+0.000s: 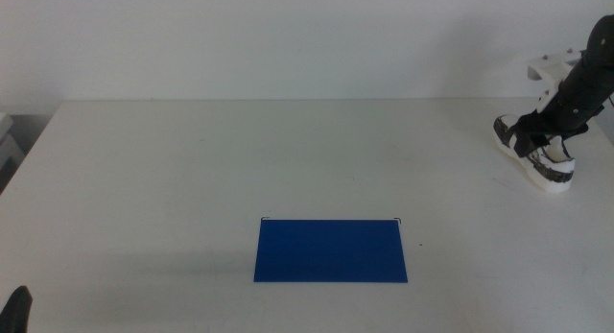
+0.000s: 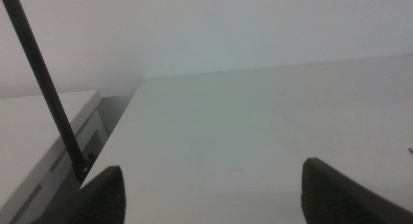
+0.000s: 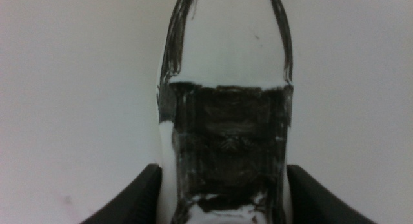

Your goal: Use one arm to grab the shoe from the table and place it on the mat.

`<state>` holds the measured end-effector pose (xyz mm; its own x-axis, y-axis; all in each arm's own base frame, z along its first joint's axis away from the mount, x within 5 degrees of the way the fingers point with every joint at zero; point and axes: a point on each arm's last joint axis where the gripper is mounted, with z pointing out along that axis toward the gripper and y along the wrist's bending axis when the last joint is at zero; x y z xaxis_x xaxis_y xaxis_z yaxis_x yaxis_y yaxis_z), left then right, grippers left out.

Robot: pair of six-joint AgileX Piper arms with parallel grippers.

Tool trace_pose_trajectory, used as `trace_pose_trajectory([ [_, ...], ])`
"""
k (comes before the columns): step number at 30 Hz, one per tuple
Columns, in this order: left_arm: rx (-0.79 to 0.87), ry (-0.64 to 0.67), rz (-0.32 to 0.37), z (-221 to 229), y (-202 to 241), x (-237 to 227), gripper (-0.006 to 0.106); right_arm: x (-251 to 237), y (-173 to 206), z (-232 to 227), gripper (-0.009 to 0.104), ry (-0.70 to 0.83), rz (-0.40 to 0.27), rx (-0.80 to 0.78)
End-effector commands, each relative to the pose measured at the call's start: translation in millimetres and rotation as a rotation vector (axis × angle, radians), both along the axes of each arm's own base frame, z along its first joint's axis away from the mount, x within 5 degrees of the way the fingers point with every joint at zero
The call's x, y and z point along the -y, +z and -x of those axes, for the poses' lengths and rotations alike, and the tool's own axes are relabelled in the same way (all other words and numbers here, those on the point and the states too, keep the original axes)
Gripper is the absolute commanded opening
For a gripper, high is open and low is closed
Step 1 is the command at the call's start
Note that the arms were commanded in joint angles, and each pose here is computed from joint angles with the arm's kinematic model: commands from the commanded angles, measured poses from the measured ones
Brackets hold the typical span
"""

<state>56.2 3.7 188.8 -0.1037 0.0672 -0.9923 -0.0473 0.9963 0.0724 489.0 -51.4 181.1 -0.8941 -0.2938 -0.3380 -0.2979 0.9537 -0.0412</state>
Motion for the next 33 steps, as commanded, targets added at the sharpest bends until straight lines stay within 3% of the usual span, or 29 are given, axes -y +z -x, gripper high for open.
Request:
trace_pose_trajectory([
  [1,0.101,-0.015,0.008,1.3,7.5,1.2,0.093,0.4,64.3,5.4,-0.001,-0.007,0.003,0.158],
  [14,0.101,-0.015,0.008,1.3,7.5,1.2,0.093,-8.2,136.0,67.9,-0.001,-0.049,-0.005,0.248],
  [23,0.101,-0.015,0.008,1.3,7.5,1.2,0.093,-30.1,152.9,135.1,-0.001,-0.035,-0.019,0.247],
  [33,0.101,-0.015,0.008,1.3,7.5,1.2,0.093,-96.7,156.9,149.8,-0.001,0.078,-0.082,0.174],
])
